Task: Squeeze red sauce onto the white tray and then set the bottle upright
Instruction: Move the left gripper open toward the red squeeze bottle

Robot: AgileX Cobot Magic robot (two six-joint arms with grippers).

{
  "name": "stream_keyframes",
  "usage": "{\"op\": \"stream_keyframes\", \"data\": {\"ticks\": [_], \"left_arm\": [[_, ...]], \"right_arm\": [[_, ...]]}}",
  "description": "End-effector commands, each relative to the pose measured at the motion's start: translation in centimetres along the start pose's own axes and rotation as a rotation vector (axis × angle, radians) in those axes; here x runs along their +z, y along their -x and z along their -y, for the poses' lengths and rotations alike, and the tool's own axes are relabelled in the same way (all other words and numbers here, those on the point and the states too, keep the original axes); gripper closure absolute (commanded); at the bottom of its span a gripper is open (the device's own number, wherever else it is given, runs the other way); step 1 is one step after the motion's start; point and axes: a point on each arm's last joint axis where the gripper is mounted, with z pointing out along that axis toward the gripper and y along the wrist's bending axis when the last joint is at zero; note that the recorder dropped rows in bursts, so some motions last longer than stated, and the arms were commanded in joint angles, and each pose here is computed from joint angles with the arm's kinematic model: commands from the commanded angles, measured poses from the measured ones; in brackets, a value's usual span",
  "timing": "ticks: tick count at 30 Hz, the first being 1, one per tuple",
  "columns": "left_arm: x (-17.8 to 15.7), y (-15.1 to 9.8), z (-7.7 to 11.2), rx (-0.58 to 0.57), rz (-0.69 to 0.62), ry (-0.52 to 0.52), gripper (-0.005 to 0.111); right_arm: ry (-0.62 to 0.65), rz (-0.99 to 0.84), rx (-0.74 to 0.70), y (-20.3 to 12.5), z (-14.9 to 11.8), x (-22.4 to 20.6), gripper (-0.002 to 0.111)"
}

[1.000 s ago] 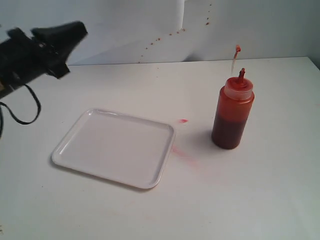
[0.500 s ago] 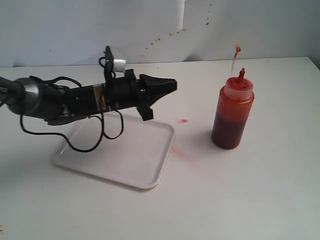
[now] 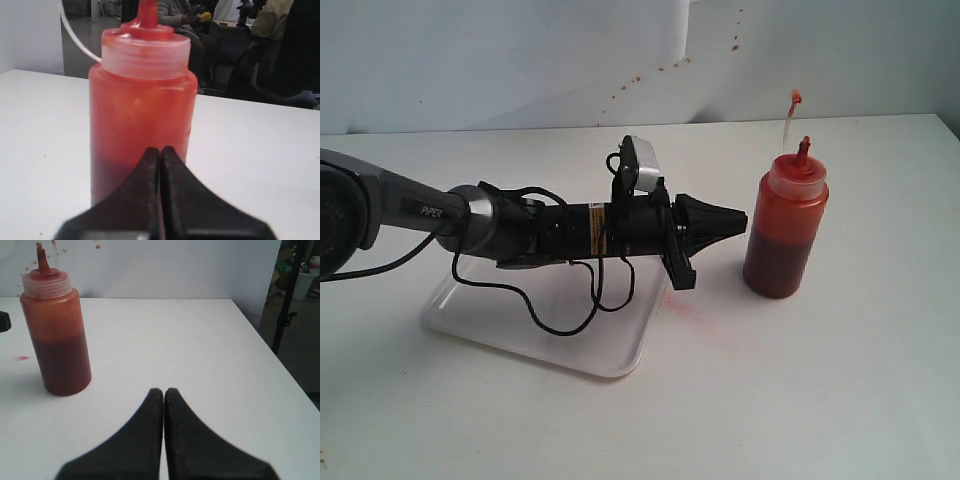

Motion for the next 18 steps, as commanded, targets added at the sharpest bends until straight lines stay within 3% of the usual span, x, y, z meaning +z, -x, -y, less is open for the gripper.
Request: {"op": "stream_keyframes", "data": {"ticks": [1, 4, 7, 8, 14, 18], "left_arm": [[0.0, -0.2, -0.4, 0.007, -0.052, 0.038, 0.088], [0.0, -0.5, -0.4, 0.018, -0.083, 0.038, 0.056], [-0.1, -0.7, -0.8, 0.006, -0.101, 0.086, 0.009], [-0.1, -0.7, -0.9, -0.002, -0.1, 0.089, 0.002], [0.1, -0.7, -0.6, 0.007, -0.105, 0.073, 0.003], [0.5, -2.0, -0.4, -0.016, -0.122, 0.066, 0.003]], "right_arm": [[-0.003, 0.011, -0.014, 0.0, 0.0, 0.0, 0.107], [-0.003, 0.011, -0.014, 0.0, 0.0, 0.0, 0.107], [-0.003, 0.011, -0.014, 0.0, 0.0, 0.0, 0.107], [-0.003, 0.011, -0.014, 0.0, 0.0, 0.0, 0.107], [-0.003, 0.011, -0.014, 0.0, 0.0, 0.0, 0.107], [-0.003, 0.011, -0.014, 0.0, 0.0, 0.0, 0.107]]}}
